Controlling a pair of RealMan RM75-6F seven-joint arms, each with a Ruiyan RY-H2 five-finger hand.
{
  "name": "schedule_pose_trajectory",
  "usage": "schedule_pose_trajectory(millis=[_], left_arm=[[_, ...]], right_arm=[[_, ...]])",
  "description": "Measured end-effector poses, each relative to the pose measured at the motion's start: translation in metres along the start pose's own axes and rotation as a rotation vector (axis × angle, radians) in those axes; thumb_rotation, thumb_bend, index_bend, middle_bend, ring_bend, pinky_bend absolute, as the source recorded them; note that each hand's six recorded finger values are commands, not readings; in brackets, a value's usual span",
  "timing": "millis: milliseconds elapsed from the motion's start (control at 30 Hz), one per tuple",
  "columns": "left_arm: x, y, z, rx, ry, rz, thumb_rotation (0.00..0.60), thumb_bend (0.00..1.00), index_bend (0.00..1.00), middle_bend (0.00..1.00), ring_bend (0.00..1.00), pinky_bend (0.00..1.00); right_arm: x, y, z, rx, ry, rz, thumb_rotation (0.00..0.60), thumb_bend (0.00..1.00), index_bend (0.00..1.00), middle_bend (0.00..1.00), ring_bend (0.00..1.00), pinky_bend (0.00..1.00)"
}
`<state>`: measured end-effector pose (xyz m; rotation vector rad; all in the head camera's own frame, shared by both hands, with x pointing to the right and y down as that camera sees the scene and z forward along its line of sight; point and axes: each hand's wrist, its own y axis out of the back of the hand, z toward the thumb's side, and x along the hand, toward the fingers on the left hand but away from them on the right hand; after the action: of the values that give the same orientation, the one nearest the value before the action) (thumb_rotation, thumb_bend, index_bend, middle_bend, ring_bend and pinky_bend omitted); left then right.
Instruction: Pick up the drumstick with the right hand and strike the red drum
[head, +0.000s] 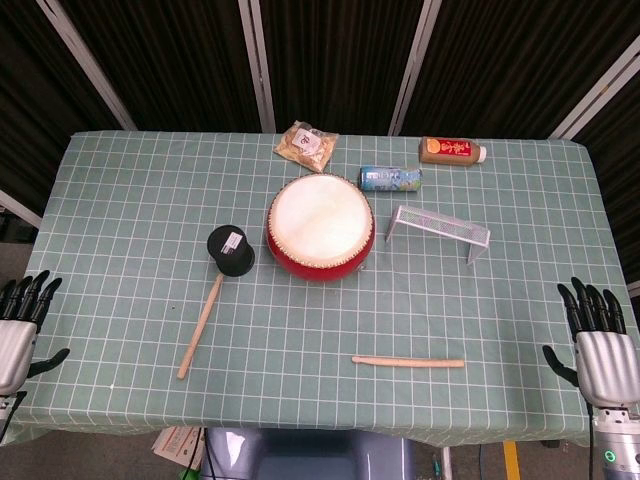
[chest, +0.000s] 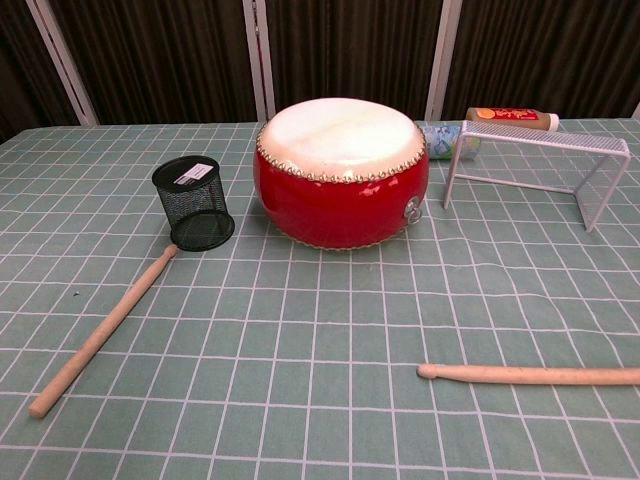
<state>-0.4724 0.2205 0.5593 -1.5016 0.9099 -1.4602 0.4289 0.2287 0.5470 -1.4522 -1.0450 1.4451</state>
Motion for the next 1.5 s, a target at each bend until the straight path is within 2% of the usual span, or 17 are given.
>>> schedule_pose_trajectory(millis=[233, 300, 333, 367, 433, 500, 600, 667, 833, 1000, 1133, 1333, 1500], left_arm=[[0.000, -0.001, 0.000, -0.001, 0.001, -0.006, 0.600, 0.00, 0.00, 0.00, 0.00, 0.01], [0.000, -0.001, 0.000, -0.004, 0.001, -0.004, 0.600, 0.00, 0.00, 0.00, 0.00, 0.01], [0.000, -0.001, 0.001, -0.004, 0.001, -0.004, 0.600, 0.00, 0.00, 0.00, 0.00, 0.01], [0.000, -0.001, 0.001, -0.005, 0.000, -0.005, 0.600, 0.00, 0.00, 0.00, 0.00, 0.01], [0.000, -0.001, 0.002, -0.002, -0.004, -0.007, 0.600, 0.00, 0.00, 0.00, 0.00, 0.01], [0.000, -0.001, 0.003, -0.003, -0.006, -0.007, 0.600, 0.00, 0.00, 0.00, 0.00, 0.01], [0.000, -0.001, 0.003, -0.006, -0.007, -0.006, 0.600, 0.00, 0.00, 0.00, 0.00, 0.01], [0.000, -0.001, 0.003, -0.007, -0.008, -0.005, 0.600, 0.00, 0.00, 0.00, 0.00, 0.01], [0.000, -0.002, 0.004, -0.008, -0.008, -0.006, 0.600, 0.00, 0.00, 0.00, 0.00, 0.01], [0.000, -0.002, 0.003, -0.012, -0.004, -0.011, 0.600, 0.00, 0.00, 0.00, 0.00, 0.01], [0.001, -0.002, 0.003, -0.015, -0.003, -0.012, 0.600, 0.00, 0.00, 0.00, 0.00, 0.01], [0.001, -0.002, 0.003, -0.018, 0.000, -0.016, 0.600, 0.00, 0.00, 0.00, 0.00, 0.01], [0.002, -0.003, 0.003, -0.021, 0.002, -0.019, 0.600, 0.00, 0.00, 0.00, 0.00, 0.01]], right_arm=[[-0.001, -0.001, 0.002, -0.011, 0.009, 0.007, 0.600, 0.29, 0.00, 0.00, 0.01, 0.01], [-0.001, -0.001, 0.003, -0.012, 0.012, 0.010, 0.600, 0.29, 0.00, 0.00, 0.04, 0.04], [-0.001, -0.001, 0.004, -0.013, 0.014, 0.012, 0.600, 0.29, 0.00, 0.02, 0.08, 0.10], [-0.001, -0.002, 0.004, -0.014, 0.016, 0.014, 0.600, 0.29, 0.00, 0.07, 0.15, 0.18], [-0.002, -0.002, 0.007, -0.020, 0.021, 0.016, 0.600, 0.29, 0.00, 0.28, 0.38, 0.41], [-0.003, -0.001, 0.010, -0.028, 0.031, 0.011, 0.600, 0.29, 0.06, 0.58, 0.71, 0.70], [-0.007, 0.002, 0.017, -0.050, 0.056, -0.006, 0.600, 0.29, 0.17, 0.81, 0.92, 0.87], [-0.009, 0.001, 0.023, -0.083, 0.071, -0.001, 0.600, 0.29, 0.22, 0.88, 0.98, 0.93], [-0.022, -0.004, 0.046, -0.119, 0.159, 0.025, 0.600, 0.29, 0.28, 0.97, 1.00, 0.98], [-0.031, -0.014, 0.070, -0.092, 0.245, 0.057, 0.600, 0.29, 0.29, 0.98, 1.00, 0.98], [-0.035, -0.030, 0.088, -0.061, 0.295, 0.115, 0.600, 0.29, 0.34, 0.98, 1.00, 0.98], [-0.040, -0.058, 0.111, -0.043, 0.318, 0.215, 0.600, 0.29, 0.41, 0.99, 1.00, 0.99], [-0.042, -0.074, 0.124, -0.030, 0.318, 0.252, 0.600, 0.29, 0.45, 0.99, 1.00, 0.99]])
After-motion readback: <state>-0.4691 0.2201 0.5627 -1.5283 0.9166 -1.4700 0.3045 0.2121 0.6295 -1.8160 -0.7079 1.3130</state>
